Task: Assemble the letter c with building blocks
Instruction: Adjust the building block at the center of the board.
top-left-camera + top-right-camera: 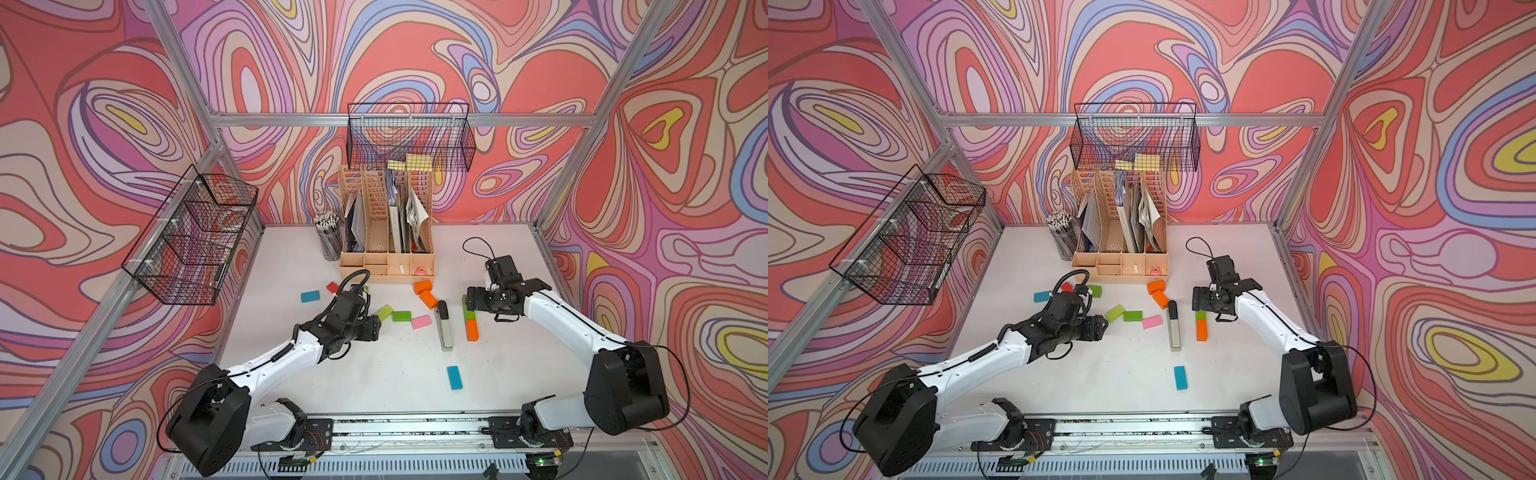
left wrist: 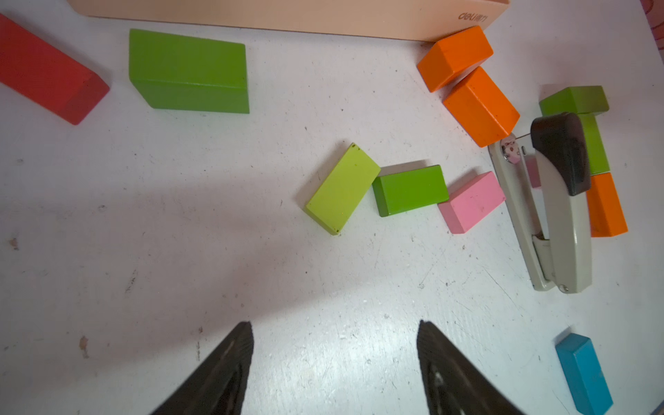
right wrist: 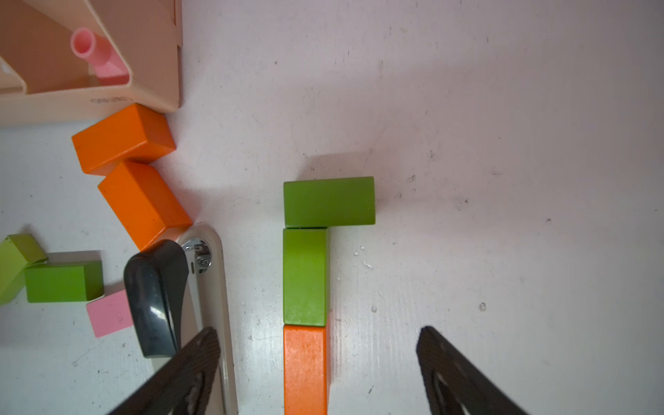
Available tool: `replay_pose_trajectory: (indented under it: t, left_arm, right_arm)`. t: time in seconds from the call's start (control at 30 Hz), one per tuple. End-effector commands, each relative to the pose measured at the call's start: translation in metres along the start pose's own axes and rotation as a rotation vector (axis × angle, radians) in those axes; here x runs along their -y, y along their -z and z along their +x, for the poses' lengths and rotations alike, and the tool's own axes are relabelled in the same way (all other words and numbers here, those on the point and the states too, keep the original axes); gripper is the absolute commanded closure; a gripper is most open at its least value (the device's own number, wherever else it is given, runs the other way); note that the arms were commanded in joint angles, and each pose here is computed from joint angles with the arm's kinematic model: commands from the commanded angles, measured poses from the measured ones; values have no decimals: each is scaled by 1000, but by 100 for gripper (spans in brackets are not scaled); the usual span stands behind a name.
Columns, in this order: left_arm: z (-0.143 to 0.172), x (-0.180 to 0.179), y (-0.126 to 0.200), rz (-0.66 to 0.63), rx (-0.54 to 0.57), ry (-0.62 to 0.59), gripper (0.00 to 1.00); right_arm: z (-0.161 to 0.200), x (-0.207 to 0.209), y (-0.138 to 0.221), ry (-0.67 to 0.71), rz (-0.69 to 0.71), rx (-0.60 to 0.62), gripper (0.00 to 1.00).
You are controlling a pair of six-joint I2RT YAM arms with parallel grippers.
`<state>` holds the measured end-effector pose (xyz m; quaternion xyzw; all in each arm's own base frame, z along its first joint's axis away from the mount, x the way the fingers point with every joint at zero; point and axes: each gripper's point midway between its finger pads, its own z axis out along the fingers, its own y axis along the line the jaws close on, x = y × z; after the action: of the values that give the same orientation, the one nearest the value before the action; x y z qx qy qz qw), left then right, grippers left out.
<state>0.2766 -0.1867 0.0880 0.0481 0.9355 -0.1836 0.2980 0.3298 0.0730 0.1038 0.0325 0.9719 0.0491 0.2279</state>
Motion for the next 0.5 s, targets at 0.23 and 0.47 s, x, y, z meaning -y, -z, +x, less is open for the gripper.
replay_pose_trajectory:
  t: [0.23,0.47]
  left_arm:
    - [-10,-2,5,-14,37,0,27]
    - [-22,0,16,-11,92,-9,27]
  right_arm:
    - [4,-7,4,27,-56,-4,8]
    - [5,-6,10,24,-57,7,5]
